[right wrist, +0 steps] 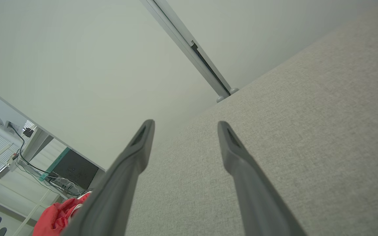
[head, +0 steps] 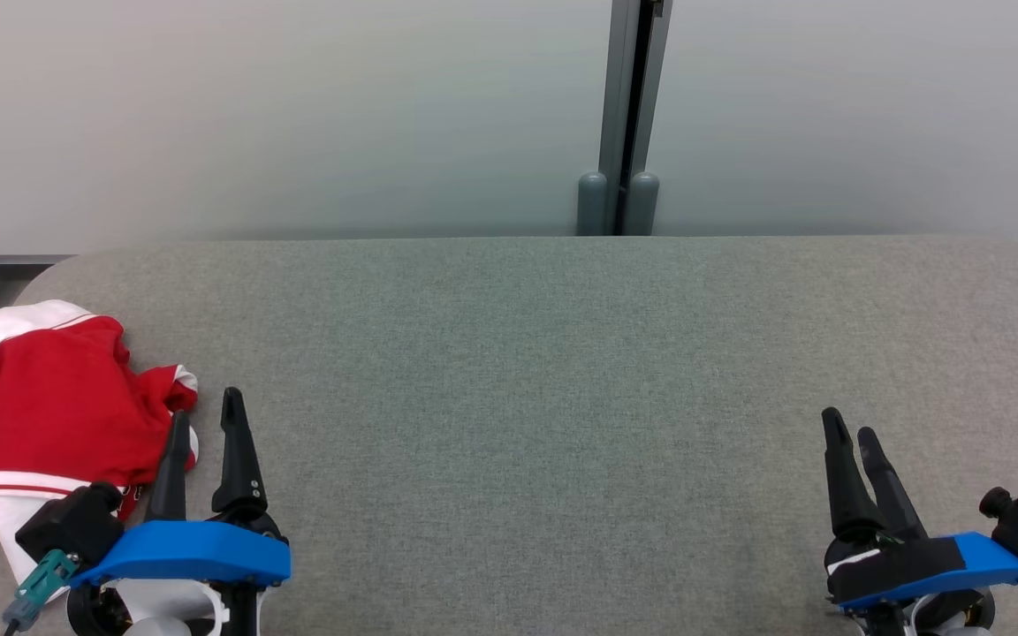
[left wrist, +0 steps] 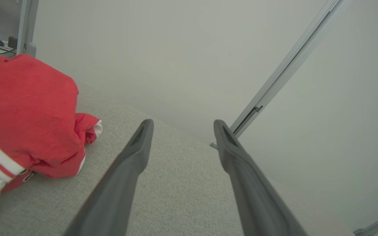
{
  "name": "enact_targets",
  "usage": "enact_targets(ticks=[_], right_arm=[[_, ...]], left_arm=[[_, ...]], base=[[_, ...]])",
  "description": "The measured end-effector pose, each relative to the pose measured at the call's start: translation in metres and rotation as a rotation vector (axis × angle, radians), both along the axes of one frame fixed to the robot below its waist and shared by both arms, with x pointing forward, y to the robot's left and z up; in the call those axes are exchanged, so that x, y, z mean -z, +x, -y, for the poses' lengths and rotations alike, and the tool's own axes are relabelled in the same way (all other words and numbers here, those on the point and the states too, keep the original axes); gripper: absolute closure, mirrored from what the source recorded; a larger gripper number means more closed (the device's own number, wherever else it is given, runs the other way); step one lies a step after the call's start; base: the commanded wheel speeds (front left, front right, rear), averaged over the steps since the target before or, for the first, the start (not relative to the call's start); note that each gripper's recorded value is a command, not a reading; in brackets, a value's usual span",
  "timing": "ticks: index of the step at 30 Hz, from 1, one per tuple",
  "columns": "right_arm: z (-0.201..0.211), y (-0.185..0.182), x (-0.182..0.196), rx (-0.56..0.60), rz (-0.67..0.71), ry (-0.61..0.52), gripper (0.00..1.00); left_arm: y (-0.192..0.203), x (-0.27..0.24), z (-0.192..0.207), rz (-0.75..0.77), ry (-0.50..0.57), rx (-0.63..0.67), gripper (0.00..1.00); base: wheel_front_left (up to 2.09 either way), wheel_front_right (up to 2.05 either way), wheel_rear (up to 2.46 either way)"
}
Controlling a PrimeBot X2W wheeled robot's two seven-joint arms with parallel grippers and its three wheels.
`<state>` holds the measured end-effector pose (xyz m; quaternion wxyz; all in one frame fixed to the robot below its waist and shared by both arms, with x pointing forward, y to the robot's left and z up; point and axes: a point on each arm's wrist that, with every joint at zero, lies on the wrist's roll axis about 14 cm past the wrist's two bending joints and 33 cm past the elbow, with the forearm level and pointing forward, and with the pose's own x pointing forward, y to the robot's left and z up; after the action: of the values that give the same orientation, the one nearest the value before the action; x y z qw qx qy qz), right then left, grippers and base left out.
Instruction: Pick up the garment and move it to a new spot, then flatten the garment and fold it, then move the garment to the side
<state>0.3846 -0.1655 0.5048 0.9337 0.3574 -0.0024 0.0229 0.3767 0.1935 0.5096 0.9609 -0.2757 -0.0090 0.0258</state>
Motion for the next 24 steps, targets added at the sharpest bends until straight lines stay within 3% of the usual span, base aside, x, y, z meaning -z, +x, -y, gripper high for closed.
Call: enact_targets(ticks=[24], right_arm=[[-0.011,0.002,-0.010,-0.039,0.061,-0.276,0.00]], left_arm=[[-0.001,-0.002,0.005,0.022,0.274,0.019,0.00]], base=[[0.00,0.00,0.00]])
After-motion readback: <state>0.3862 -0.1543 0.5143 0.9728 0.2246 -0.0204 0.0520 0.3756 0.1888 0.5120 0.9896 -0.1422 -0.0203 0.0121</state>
